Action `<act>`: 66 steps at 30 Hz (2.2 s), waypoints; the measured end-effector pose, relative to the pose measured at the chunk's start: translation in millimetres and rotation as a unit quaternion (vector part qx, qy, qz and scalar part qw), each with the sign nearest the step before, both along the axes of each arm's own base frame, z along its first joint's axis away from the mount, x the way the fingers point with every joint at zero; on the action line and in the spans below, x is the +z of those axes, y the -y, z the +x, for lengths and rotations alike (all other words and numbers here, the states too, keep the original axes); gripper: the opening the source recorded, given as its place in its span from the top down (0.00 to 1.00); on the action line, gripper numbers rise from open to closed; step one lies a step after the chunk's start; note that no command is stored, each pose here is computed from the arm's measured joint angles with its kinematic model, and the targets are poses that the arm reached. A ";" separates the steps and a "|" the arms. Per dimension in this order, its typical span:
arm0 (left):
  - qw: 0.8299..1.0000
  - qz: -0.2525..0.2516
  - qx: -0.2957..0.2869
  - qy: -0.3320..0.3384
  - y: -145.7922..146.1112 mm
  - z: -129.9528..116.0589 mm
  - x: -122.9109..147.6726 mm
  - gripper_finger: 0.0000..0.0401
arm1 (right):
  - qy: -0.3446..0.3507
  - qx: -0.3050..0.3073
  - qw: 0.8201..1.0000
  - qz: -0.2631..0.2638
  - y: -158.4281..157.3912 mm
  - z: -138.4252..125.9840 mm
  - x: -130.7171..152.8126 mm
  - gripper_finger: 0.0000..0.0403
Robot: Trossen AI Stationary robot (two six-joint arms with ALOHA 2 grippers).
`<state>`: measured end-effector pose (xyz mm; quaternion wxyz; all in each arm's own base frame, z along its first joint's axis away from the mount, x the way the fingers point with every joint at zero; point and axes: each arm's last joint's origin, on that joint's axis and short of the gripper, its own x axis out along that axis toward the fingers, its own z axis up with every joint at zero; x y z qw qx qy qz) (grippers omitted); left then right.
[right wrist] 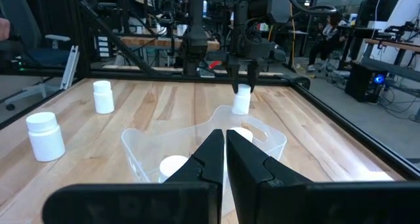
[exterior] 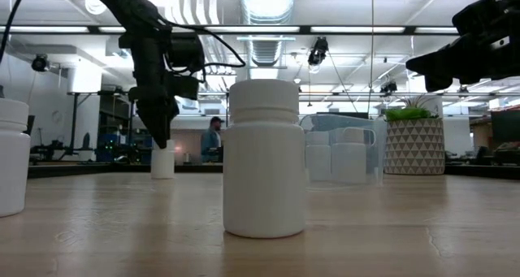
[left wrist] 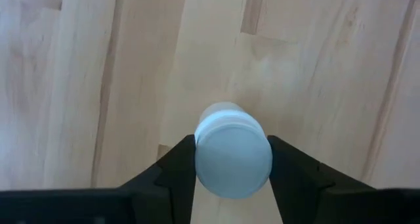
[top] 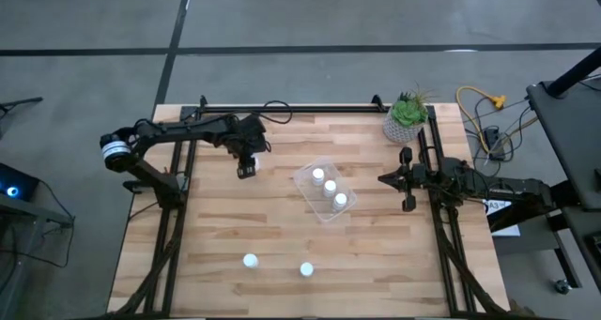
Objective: Pick and place pill bottles into a basket
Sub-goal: Put the white pill bottle into the transparent bin
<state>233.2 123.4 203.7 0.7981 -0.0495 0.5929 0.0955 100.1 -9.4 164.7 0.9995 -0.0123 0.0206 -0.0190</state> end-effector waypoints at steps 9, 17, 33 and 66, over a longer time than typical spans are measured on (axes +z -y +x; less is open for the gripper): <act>0.999 -0.016 -0.009 0.026 -2.1 8.9 27.3 0.65 | 0.000 0.000 1.000 0.000 0.0 0.0 0.0 0.98; 0.996 -0.023 -0.046 0.067 8.3 24.9 73.6 0.65 | -0.001 0.000 1.000 0.001 0.0 0.1 -0.1 0.98; 0.970 0.007 -0.169 0.174 53.7 61.6 117.8 0.65 | 0.000 0.000 1.000 0.000 0.0 0.0 0.0 0.98; 0.962 -0.036 -0.252 0.101 47.9 150.9 58.1 0.65 | -0.003 0.000 1.000 0.001 0.1 0.4 -0.4 0.98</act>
